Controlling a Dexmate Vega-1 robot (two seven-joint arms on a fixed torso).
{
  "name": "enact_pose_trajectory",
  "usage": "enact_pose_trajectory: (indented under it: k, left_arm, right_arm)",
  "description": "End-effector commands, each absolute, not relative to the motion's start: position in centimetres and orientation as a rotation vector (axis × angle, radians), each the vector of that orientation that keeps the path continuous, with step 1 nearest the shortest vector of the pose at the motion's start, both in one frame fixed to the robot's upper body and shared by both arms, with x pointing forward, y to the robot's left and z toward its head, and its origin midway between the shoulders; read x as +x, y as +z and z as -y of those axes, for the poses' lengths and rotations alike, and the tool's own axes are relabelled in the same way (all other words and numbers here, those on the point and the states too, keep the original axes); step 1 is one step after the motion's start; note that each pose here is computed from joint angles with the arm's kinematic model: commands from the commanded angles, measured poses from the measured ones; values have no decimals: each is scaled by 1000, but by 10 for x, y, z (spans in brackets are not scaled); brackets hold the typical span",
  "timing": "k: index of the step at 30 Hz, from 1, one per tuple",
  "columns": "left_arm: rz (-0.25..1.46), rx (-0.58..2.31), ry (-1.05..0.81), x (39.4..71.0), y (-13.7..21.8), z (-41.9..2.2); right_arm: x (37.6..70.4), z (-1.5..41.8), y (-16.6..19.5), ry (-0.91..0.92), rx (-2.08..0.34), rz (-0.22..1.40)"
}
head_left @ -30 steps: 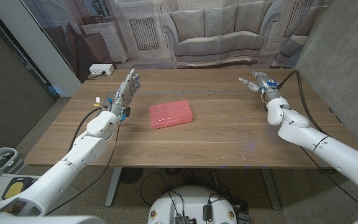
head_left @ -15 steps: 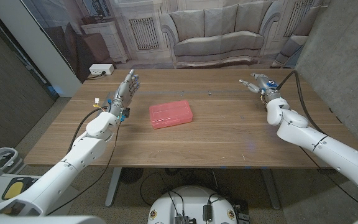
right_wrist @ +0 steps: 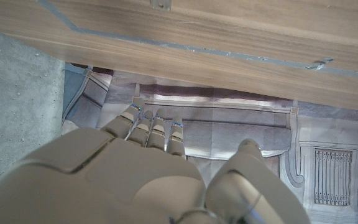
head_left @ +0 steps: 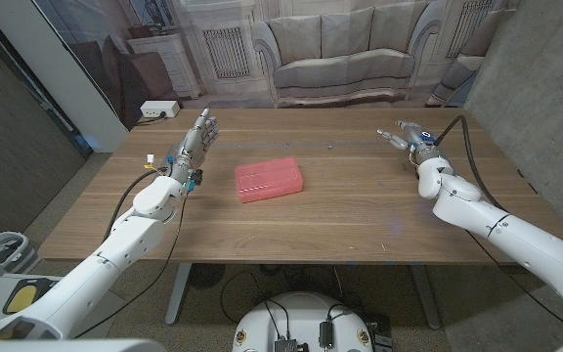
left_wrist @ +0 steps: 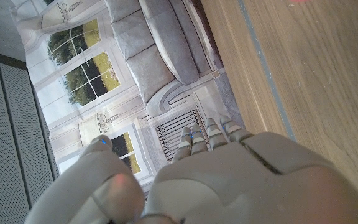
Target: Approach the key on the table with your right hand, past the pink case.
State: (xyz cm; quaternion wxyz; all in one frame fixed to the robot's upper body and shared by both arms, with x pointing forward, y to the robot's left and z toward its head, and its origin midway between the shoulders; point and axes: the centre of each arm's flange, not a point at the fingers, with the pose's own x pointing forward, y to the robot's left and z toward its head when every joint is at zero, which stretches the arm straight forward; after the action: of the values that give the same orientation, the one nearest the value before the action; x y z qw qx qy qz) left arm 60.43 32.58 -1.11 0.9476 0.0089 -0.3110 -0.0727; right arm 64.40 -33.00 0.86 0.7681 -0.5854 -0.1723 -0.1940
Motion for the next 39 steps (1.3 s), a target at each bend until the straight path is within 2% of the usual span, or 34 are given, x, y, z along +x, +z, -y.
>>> enact_pose_trajectory:
  k: [1,39]
  left_arm:
    - [630,27,-143,600,-10,-325]
    - [623,12,-134,596,-18,-331]
  right_arm:
    - [652,334,-2,-402,-1264,333]
    - [664,327,-29,-376,-1266,260]
